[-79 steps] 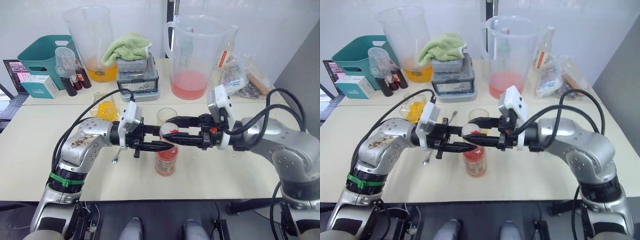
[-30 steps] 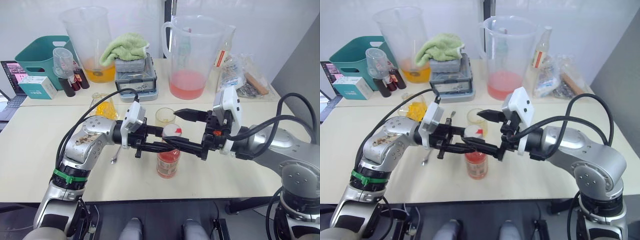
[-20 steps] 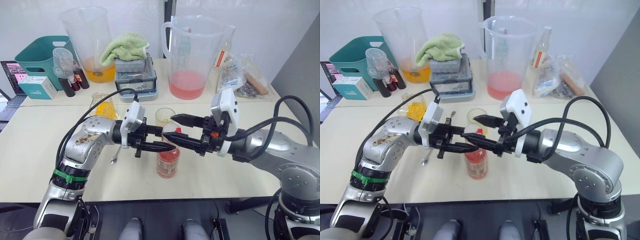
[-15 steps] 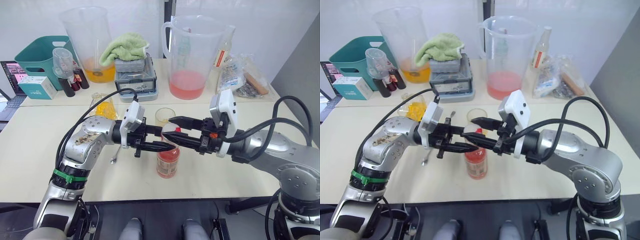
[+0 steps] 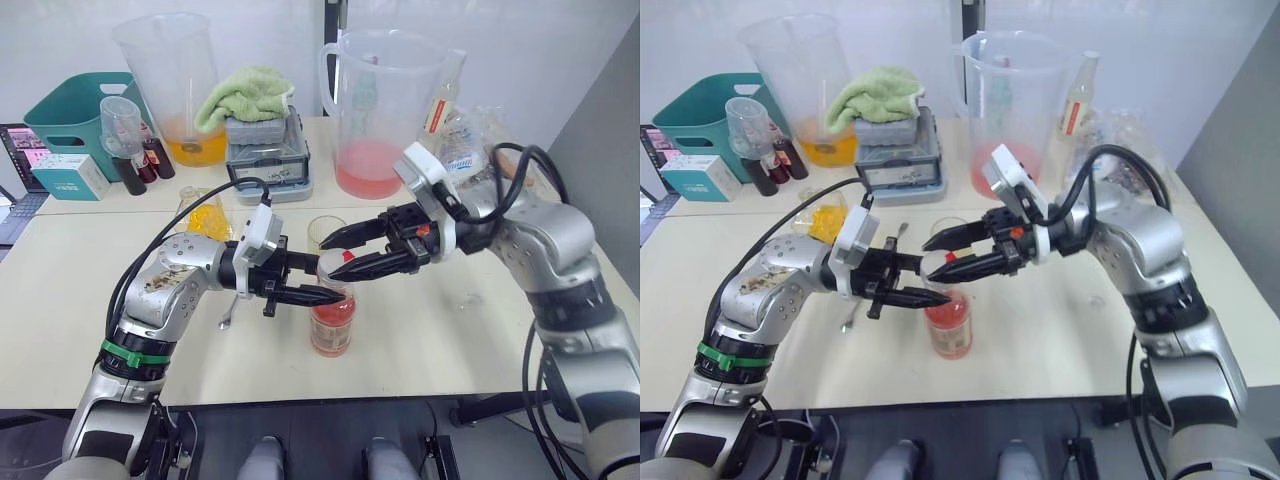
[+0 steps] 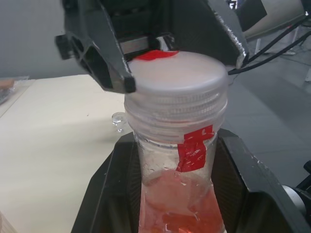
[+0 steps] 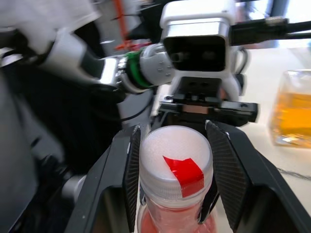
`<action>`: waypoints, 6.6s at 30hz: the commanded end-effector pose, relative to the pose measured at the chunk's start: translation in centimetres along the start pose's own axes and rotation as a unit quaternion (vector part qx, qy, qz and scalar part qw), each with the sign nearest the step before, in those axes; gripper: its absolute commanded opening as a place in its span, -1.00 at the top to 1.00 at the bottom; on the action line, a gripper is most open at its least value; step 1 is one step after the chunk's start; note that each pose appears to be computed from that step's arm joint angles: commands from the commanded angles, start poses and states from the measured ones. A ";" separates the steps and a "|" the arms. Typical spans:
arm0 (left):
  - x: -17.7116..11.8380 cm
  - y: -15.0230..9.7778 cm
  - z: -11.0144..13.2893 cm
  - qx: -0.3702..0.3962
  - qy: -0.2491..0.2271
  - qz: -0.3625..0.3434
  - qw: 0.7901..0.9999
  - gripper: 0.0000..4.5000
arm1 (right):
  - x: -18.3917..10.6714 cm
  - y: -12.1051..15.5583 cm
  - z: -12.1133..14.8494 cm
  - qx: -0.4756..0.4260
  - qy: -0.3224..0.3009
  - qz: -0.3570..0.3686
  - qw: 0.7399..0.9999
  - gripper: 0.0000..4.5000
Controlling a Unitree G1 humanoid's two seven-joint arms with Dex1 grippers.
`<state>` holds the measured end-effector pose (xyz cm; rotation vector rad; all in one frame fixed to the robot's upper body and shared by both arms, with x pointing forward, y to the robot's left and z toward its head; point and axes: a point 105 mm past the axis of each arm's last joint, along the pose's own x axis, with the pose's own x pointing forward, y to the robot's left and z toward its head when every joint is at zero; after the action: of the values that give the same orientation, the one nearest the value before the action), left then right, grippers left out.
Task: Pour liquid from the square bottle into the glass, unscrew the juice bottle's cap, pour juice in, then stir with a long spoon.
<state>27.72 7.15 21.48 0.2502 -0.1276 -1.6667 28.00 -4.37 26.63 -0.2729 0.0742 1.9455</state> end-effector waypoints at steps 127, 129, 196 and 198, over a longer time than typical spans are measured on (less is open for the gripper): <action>0.6 -0.2 0.3 0.013 0.019 -0.017 1.000 0.31 | 0.6 -0.1 0.1 -0.076 0.077 0.068 0.992 -0.79; 0.7 -0.2 0.3 0.012 0.017 -0.016 1.000 0.31 | -0.2 0.8 1.8 -0.082 0.052 0.061 0.993 -0.99; 0.9 0.3 0.3 0.009 0.007 0.001 1.000 0.31 | 1.4 5.3 0.6 -0.008 -0.035 -0.359 0.933 0.61; 0.8 0.3 0.3 0.009 0.008 0.002 1.000 0.31 | 1.2 5.5 0.8 -0.008 -0.043 -0.356 0.933 0.33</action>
<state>27.89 6.22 21.51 0.2596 -0.1296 -1.6677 22.84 -5.22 26.22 -0.1904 -0.0577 1.2146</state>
